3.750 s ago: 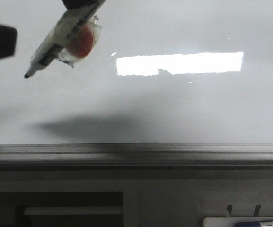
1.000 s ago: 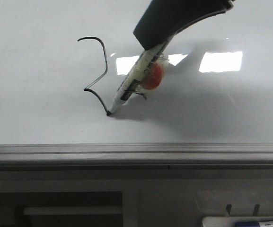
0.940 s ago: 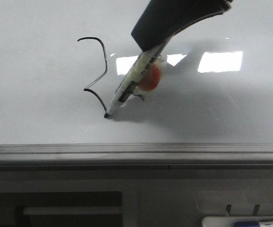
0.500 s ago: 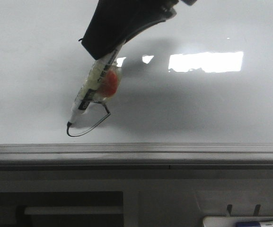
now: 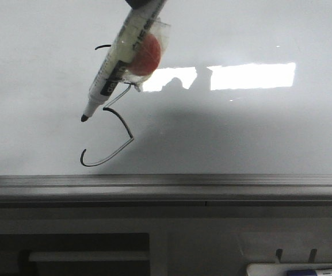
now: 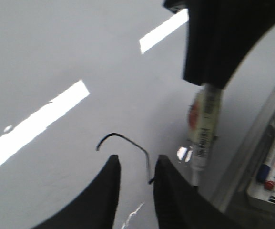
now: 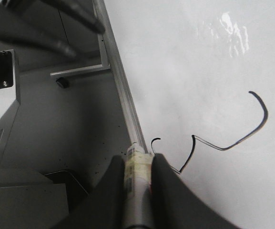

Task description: Write number 3 on whiteboard

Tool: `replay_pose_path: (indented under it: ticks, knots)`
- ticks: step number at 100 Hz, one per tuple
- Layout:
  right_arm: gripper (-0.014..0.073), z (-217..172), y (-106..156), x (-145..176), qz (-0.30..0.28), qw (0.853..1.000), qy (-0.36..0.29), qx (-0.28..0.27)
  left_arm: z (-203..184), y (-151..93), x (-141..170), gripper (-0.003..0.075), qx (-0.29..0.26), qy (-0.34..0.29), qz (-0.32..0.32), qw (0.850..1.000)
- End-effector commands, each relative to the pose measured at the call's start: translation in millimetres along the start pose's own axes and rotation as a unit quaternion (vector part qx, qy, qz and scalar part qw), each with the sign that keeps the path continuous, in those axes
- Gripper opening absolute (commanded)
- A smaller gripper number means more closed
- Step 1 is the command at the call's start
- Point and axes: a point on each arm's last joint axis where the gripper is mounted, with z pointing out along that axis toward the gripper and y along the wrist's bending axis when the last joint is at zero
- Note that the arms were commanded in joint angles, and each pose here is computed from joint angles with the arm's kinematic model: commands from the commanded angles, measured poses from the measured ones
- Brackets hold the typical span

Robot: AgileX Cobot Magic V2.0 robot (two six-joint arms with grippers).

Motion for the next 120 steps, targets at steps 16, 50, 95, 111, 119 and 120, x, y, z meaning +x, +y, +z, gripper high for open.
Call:
replay_pose_path:
  ticks: [16,50,95,111,119,120]
  knots:
    - [-0.0061,-9.7,10.5,-21.6,-0.022,0.998,-0.058,0.012,27.3,-9.0,-7.7,0.0316,0.033,-0.036,0.0,0.999]
    - [-0.0061,-8.4,16.0,-24.6,-0.024,0.998,-0.064,0.006,49.6,-16.3,3.2,0.0315,0.048,-0.021,-0.002,0.999]
    - [-0.0061,-8.4,16.9,-25.4,-0.019,0.997,-0.068,0.002,49.9,-16.0,2.3,0.0216,0.046,-0.027,-0.004,0.999]
    - [-0.0061,-8.4,16.9,-25.4,-0.019,0.997,-0.068,0.002,49.9,-16.1,2.8,-0.002,0.047,-0.025,-0.003,0.999]
    - [-0.0061,-8.4,16.9,-25.4,-0.019,0.997,-0.068,0.002,50.0,-16.5,4.0,-0.002,0.049,-0.018,-0.003,0.999]
    - [-0.0061,-8.4,16.9,-25.4,-0.019,0.997,-0.068,0.002,50.0,-16.5,4.0,-0.0021,0.049,-0.018,-0.003,0.999]
